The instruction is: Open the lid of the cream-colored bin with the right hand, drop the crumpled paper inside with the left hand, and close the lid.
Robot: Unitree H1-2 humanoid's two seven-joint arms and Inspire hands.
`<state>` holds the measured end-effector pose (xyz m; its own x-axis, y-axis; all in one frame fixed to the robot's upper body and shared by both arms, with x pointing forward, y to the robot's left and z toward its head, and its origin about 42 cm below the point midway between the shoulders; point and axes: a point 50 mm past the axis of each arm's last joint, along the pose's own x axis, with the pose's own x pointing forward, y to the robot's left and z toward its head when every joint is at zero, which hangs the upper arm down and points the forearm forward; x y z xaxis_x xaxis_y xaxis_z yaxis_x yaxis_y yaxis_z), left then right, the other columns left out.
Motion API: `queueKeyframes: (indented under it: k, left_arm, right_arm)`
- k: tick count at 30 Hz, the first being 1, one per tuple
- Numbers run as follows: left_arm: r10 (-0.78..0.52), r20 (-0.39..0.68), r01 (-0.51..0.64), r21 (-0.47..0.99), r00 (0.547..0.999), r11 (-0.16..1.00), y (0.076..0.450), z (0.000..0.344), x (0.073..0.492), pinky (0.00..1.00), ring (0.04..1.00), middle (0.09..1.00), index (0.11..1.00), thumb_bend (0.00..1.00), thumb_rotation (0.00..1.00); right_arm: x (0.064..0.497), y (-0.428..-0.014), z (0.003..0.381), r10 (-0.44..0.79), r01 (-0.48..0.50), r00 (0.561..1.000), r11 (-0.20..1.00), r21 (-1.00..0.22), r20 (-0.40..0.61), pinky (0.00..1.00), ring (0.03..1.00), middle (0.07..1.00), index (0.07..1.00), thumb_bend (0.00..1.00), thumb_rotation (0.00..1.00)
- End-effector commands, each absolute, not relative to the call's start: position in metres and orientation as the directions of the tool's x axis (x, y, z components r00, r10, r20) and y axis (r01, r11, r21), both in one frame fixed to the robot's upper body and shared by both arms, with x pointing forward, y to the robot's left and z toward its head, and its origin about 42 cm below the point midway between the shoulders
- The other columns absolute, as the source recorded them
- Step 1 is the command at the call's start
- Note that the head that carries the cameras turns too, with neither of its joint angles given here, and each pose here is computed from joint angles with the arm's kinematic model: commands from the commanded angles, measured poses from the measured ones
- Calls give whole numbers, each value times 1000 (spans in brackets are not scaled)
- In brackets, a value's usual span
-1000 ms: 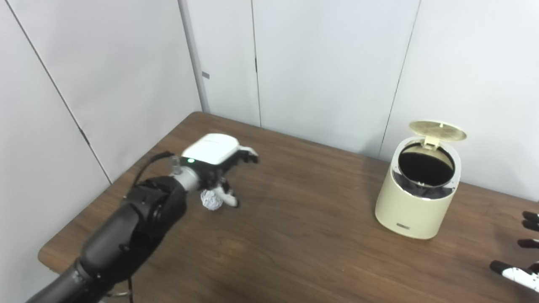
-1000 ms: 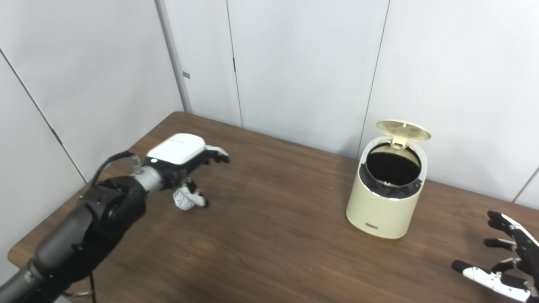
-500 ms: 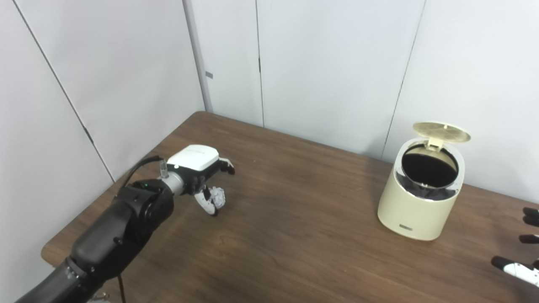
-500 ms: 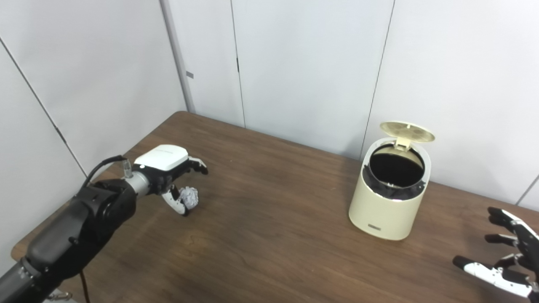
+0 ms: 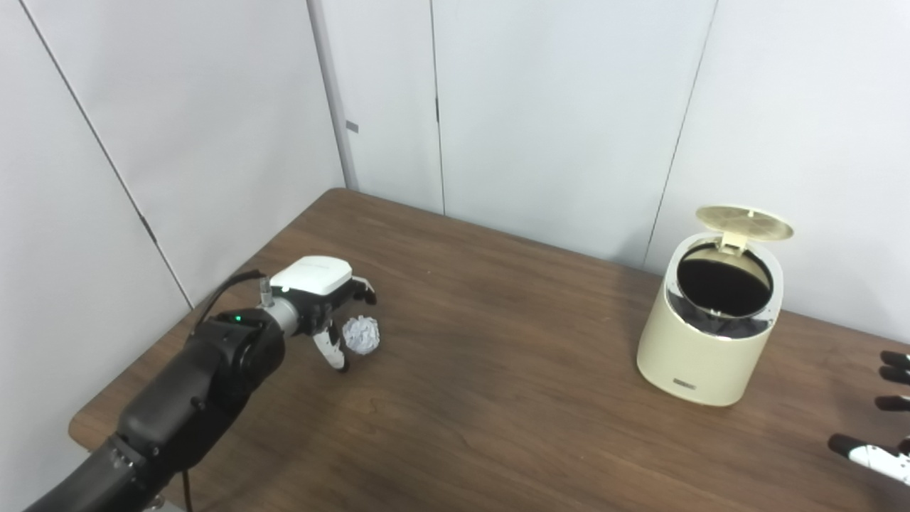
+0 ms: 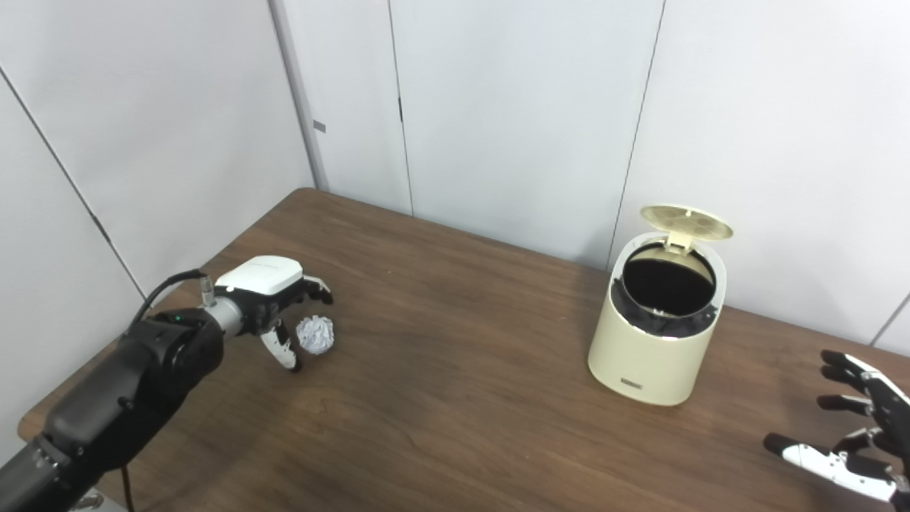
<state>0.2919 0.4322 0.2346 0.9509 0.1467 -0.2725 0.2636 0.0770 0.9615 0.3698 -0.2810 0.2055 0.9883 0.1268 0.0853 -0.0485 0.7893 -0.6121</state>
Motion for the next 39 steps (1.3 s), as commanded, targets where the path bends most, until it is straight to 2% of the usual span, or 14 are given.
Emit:
queueKeyframes:
  k: [1,8,12,16,18,21,24,26,28,34,39]
  left_arm:
    - [151,-196,192,980,969,44,435,250,295,623,747,797,795,838,22]
    - [112,-182,174,982,977,79,434,241,296,601,689,725,753,824,13]
    - [101,-195,184,977,976,103,433,236,298,558,647,696,730,808,42]
    - [91,-182,167,974,979,154,436,231,298,471,544,607,699,840,56]
    - [91,-185,169,973,979,155,434,233,297,450,526,588,697,846,65]
    - [96,-192,176,972,977,152,434,233,297,452,540,621,707,833,73]
    - [97,-195,179,971,976,156,434,231,298,434,516,601,709,832,78]
    - [90,-202,186,969,975,160,435,230,298,466,552,636,707,823,73]
    - [87,-205,190,969,975,157,434,228,298,457,548,634,697,815,80]
    - [61,-196,182,967,979,176,430,224,298,486,572,636,675,774,51]
    - [54,-219,206,962,974,181,427,223,301,501,585,650,689,793,92]
  right_arm:
    - [375,-279,231,144,-8,975,784,-621,169,354,723,836,840,790,217]
    - [374,-280,229,139,-3,976,782,-623,168,342,708,819,834,807,242]
    - [372,-279,229,140,-8,977,781,-625,162,349,713,813,834,809,255]
    - [371,-280,228,140,-8,977,775,-632,159,371,739,821,834,798,245]
    - [370,-279,228,137,-6,978,771,-637,157,379,755,827,836,794,249]
    - [370,-279,228,135,-6,978,773,-634,156,382,761,834,840,782,238]
    - [369,-280,227,138,-7,978,773,-634,156,381,751,825,840,777,231]
    - [369,-280,227,137,-8,978,775,-632,156,381,751,827,842,772,226]
    - [368,-281,227,136,-7,978,774,-634,156,387,754,832,844,771,224]
    - [367,-281,227,135,-5,978,773,-635,157,364,730,837,850,772,251]
    - [366,-281,229,129,-1,979,774,-633,155,337,699,835,844,793,269]
